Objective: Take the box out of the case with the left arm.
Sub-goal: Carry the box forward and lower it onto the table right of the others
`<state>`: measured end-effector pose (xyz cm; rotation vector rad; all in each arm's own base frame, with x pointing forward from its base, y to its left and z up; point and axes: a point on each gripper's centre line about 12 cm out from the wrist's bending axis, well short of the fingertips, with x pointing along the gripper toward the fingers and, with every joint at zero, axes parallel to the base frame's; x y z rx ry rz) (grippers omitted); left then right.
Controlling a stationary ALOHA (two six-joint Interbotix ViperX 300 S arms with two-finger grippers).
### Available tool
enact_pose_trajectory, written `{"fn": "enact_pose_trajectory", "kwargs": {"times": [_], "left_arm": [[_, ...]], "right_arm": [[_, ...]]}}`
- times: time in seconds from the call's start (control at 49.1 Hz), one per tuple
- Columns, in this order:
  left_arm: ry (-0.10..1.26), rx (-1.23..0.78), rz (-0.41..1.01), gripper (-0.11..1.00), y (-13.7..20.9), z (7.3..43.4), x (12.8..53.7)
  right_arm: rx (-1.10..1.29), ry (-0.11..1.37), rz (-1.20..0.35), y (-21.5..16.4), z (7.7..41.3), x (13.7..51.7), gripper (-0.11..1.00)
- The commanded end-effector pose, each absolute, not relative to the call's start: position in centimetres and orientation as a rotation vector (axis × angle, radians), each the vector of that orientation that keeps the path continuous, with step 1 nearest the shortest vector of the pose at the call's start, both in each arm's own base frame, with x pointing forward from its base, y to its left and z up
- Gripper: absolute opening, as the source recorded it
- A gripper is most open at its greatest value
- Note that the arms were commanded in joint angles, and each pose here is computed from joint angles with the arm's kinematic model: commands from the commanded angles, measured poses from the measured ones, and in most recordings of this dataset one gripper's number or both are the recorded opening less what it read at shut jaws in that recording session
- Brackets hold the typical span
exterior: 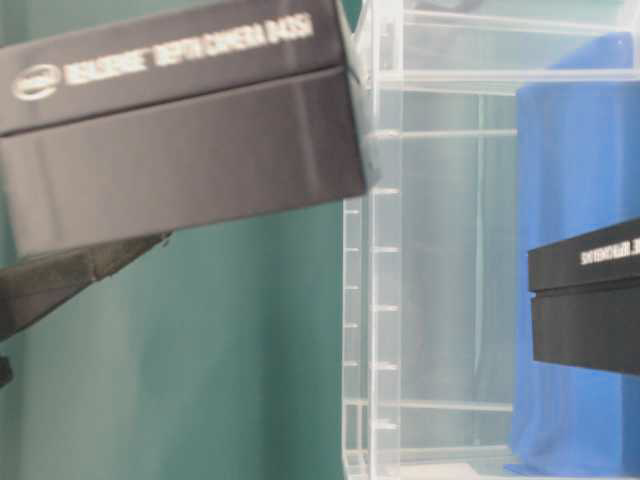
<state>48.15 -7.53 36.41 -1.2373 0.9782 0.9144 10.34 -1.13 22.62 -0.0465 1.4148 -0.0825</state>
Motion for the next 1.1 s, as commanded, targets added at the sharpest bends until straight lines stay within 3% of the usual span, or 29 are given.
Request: {"fn": "enact_pose_trajectory", "kwargs": {"times": [0.0,0.611,1.079], "left_arm": [[0.926,-1.269,0.851,0.61,-7.9,39.7,46.8],[0.906,-1.247,0.886,0.61,-8.1,39.2,46.6],[0.951,-1.239,1.016,0.61,-7.9,33.3,45.8]], "right_arm": [[-0.044,1.395,-0.084,-1.1,23.4,10.7,-0.01],[-0.044,1.395,-0.084,-1.1,23.4,10.7,-0.01],[-0.043,1.393,-0.083,-1.1,23.4,10.7,-0.01]]}}
